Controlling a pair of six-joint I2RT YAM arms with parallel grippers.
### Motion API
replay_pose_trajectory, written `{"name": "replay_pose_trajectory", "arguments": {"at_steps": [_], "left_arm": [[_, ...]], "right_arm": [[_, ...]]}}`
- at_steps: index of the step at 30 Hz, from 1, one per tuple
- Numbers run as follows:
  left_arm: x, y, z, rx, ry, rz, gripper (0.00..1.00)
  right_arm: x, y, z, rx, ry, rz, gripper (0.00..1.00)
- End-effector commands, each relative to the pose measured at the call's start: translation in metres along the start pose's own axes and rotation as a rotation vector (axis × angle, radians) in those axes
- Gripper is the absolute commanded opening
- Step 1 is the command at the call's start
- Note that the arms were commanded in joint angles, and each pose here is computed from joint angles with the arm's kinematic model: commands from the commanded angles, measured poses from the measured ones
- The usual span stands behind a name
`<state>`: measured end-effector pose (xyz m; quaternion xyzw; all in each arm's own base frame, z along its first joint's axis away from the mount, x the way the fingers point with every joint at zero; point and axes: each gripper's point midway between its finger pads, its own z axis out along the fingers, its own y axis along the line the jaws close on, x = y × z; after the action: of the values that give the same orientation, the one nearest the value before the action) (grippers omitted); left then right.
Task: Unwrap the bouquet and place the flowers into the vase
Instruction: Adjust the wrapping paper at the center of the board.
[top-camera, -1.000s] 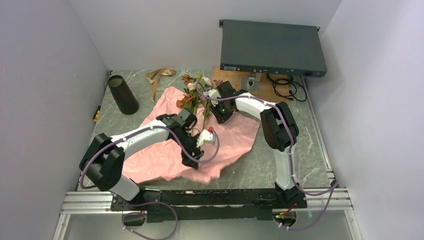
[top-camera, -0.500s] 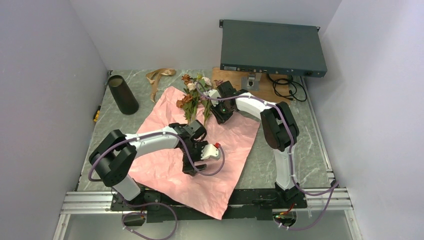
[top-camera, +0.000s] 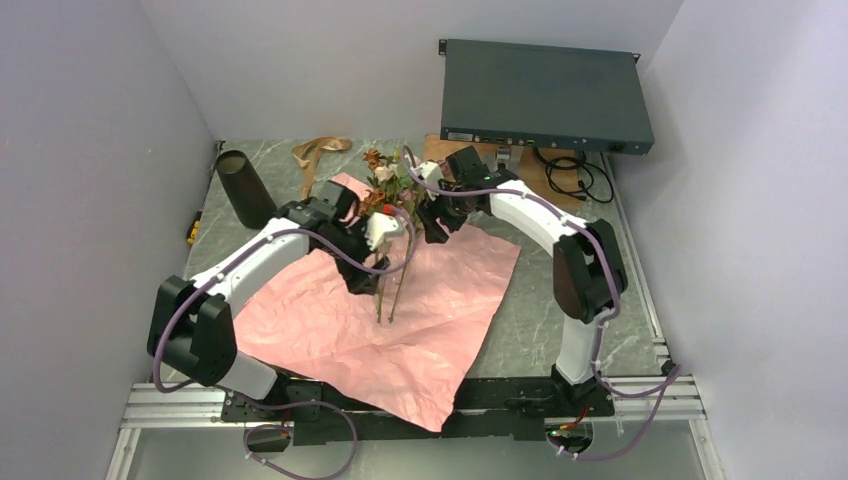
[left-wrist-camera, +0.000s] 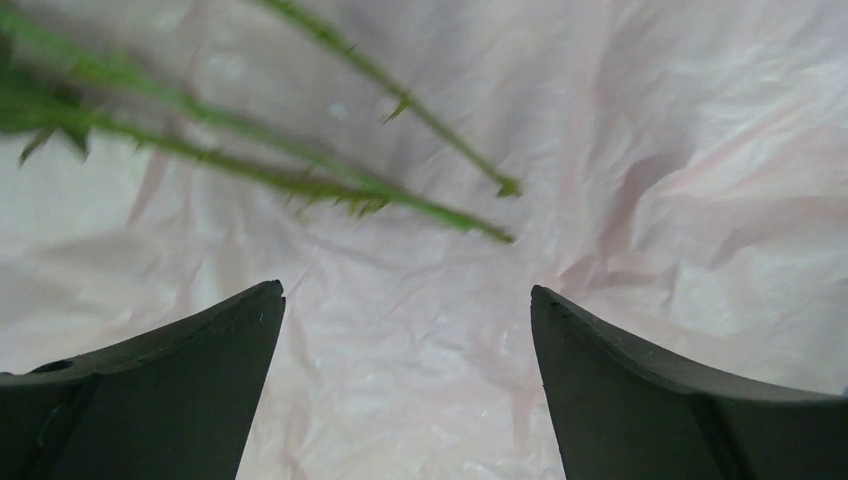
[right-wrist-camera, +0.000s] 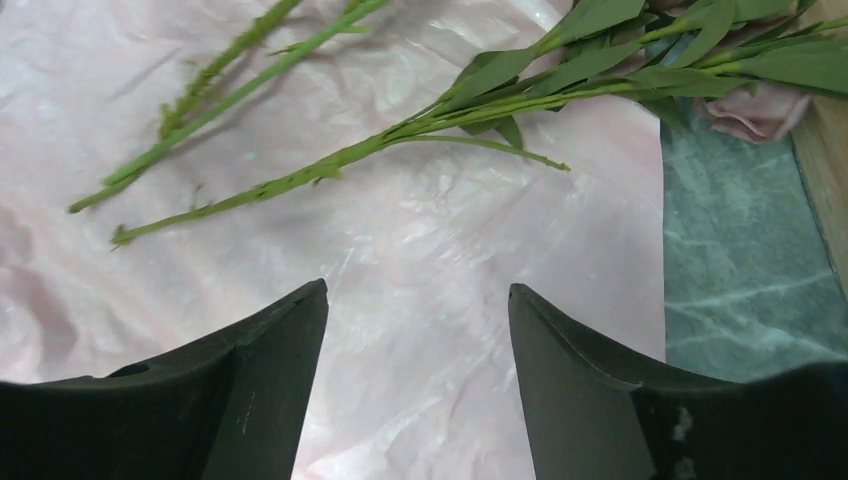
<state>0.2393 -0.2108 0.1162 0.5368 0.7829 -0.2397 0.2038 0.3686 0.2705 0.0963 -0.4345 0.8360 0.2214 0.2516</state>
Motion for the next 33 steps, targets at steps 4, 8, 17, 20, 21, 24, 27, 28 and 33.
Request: {"name": "replay_pose_trajectory", "arguments": {"at_steps": [4, 8, 17, 20, 21, 24, 27, 28, 33], "left_arm": [[0.049, 0.047, -0.014, -0.169, 0.056, -0.153, 0.99], [0.058, 0.071, -0.002, -0.224, 0.076, -0.184, 0.93], [0.109, 0.096, 0.012, -0.289, 0.213, -0.223, 0.87], [0.132, 0.094, 0.003, -0.278, 0.237, -0.274, 0.89], [0.14, 0.093, 0.0, -0.278, 0.245, -0.286, 0.89], [0.161, 0.09, -0.012, -0.291, 0.26, -0.293, 0.9], [0.176, 0.086, -0.021, -0.309, 0.273, -0.267, 0.92], [0.18, 0.085, -0.024, -0.313, 0.276, -0.265, 0.94], [0.195, 0.087, -0.035, -0.345, 0.272, -0.293, 0.96]], "right_arm": [[0.023, 0.039, -0.031, -0.069, 0.01, -0.008, 0.7], [0.049, 0.046, -0.02, -0.064, 0.08, -0.002, 0.66], [0.103, 0.041, 0.005, -0.026, 0.237, 0.009, 0.58], [0.119, 0.038, 0.008, -0.012, 0.28, 0.008, 0.55], [0.122, 0.037, 0.008, -0.01, 0.29, 0.01, 0.54], [0.135, 0.036, 0.011, -0.003, 0.321, 0.018, 0.52], [0.145, 0.035, 0.014, -0.008, 0.343, 0.031, 0.51], [0.147, 0.034, 0.015, -0.009, 0.349, 0.038, 0.5], [0.152, 0.024, 0.021, 0.003, 0.367, 0.067, 0.49]]}}
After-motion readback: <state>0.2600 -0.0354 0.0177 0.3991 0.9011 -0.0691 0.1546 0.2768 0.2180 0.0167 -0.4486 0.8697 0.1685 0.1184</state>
